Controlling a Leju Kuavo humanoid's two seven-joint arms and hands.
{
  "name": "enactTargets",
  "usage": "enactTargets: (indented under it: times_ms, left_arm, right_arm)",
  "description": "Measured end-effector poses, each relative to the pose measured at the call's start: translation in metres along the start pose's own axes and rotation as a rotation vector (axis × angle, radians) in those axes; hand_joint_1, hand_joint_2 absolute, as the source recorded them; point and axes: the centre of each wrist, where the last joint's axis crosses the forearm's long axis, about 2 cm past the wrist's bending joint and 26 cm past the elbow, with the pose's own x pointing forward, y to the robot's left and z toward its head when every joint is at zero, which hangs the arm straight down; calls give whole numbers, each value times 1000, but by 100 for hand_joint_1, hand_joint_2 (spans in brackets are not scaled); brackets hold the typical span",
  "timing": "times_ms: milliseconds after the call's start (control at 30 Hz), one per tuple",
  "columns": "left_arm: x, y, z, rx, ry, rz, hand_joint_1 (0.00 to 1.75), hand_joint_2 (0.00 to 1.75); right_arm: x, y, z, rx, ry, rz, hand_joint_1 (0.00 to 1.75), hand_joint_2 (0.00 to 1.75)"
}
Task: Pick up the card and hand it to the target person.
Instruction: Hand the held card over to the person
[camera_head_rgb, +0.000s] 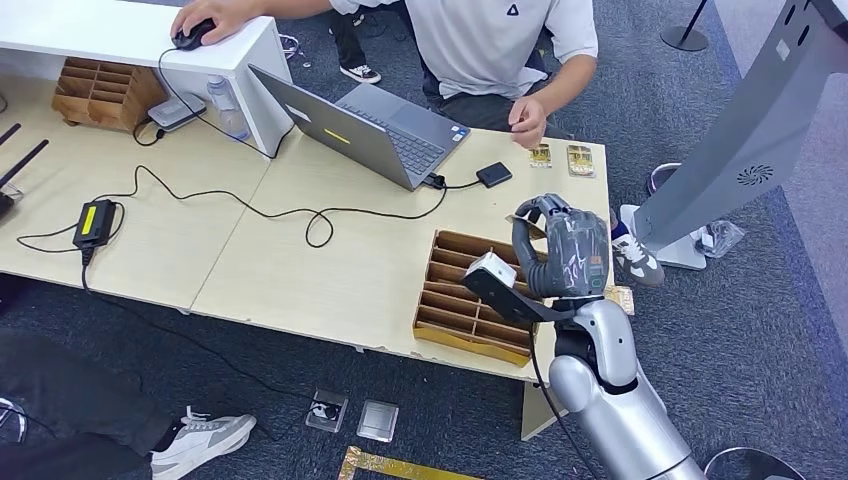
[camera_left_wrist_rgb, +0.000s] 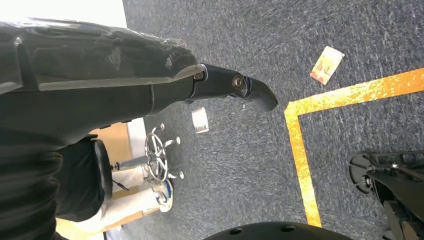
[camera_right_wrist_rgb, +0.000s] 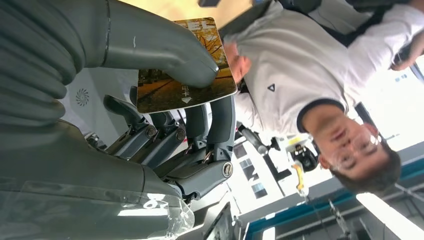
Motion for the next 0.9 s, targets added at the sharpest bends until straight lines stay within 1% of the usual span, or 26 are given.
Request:
enactTargets:
  times_ms: [133,267,400,533,567,633,667,700,733,767,867,900]
  left_arm:
    - [2,0,0,-6,11,-18,0,175]
    - [5,1,1,-26,24,-50,0,175]
    - [10,1,2,-41,36,-92,0,175]
    - [11,2,2,-36,34,-98,0,175]
    - [11,2,2,-32,32,-93,0,175]
    - [11,2,2,-25,31,-83,0,175]
    - [10,2,2,-23,30,-79,0,175]
    - [10,2,2,-21,30,-78,0,175]
    - [10,2,2,-20,30,-78,0,175]
    - [10,2,2,-20,30,-82,0,175]
    - [11,2,2,-23,32,-101,0,175]
    - [11,2,2,-24,32,-108,0,175]
  right_arm:
    - [4,-11,-12,-54,-11,-21,175,175]
    - [7,-15,-29,-49,-35,-22,175,175]
    - [12,-10,-47,-21,-65,-17,175,175]
    - [15,1,-53,14,-61,-24,175,175]
    - [14,3,-53,23,-52,-23,165,175]
    - [11,6,-53,39,-33,-17,83,175]
    - [10,8,-53,45,-26,-14,40,175]
    - [10,9,-54,50,-22,-12,5,175]
    - [10,10,-54,54,-21,-11,3,175]
    - [11,11,-55,58,-21,-11,0,131]
    - [13,14,-55,71,-20,-10,0,0]
    - [14,15,-54,75,-19,-10,0,0]
